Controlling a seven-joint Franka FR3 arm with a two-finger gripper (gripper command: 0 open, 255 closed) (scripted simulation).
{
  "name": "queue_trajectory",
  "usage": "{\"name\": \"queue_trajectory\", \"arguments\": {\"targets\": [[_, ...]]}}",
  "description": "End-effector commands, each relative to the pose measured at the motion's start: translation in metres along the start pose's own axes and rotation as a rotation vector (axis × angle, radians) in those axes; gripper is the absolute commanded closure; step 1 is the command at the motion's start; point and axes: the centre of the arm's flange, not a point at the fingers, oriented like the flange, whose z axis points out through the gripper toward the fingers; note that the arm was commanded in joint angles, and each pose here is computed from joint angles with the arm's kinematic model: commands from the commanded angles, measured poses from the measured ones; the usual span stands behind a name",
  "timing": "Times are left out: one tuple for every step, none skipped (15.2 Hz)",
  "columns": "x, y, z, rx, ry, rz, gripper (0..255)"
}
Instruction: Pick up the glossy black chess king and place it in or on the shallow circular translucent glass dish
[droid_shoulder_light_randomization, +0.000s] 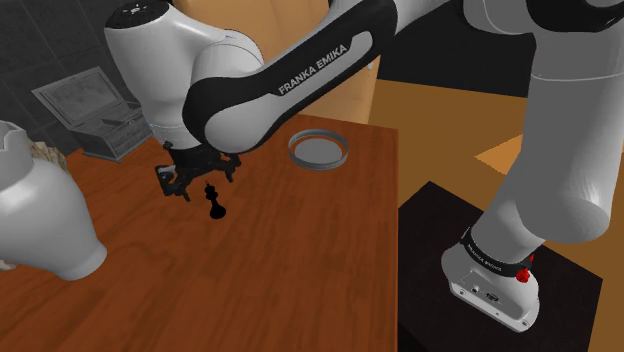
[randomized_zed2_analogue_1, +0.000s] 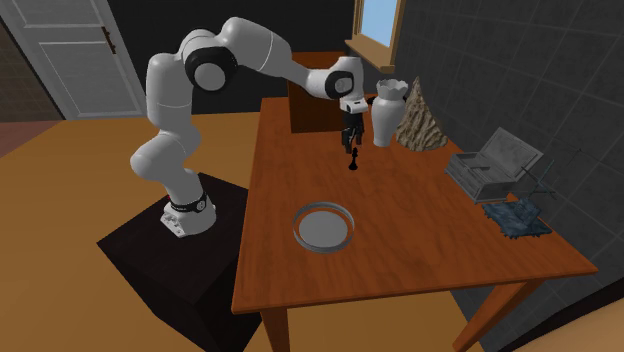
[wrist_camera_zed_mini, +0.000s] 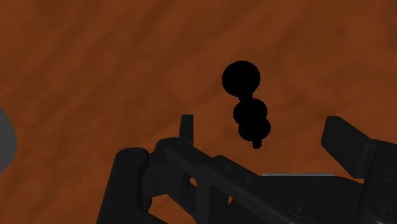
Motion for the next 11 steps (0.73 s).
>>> {"name": "queue_trajectory", "arguments": {"targets": [[0.0,0.0,0.011,0.0,0.0,0.0,0],[0.0,0.0,0.017,0.0,0.0,0.0,0],[0.0,0.0,0.025,0.0,0.0,0.0,0],[0.0,0.0,0.025,0.0,0.0,0.0,0],[0.0,0.0,0.025,0.0,0.0,0.0,0],[0.0,0.0,0.025,0.0,0.0,0.0,0],[0.0,0.0,0.025,0.0,0.0,0.0,0],[0.0,0.0,0.025,0.0,0.0,0.0,0],[0.0,0.0,0.025,0.0,0.0,0.0,0],[0.0,0.0,0.025,0.0,0.0,0.0,0],[0.0,0.0,0.025,0.0,0.0,0.0,0]]}}
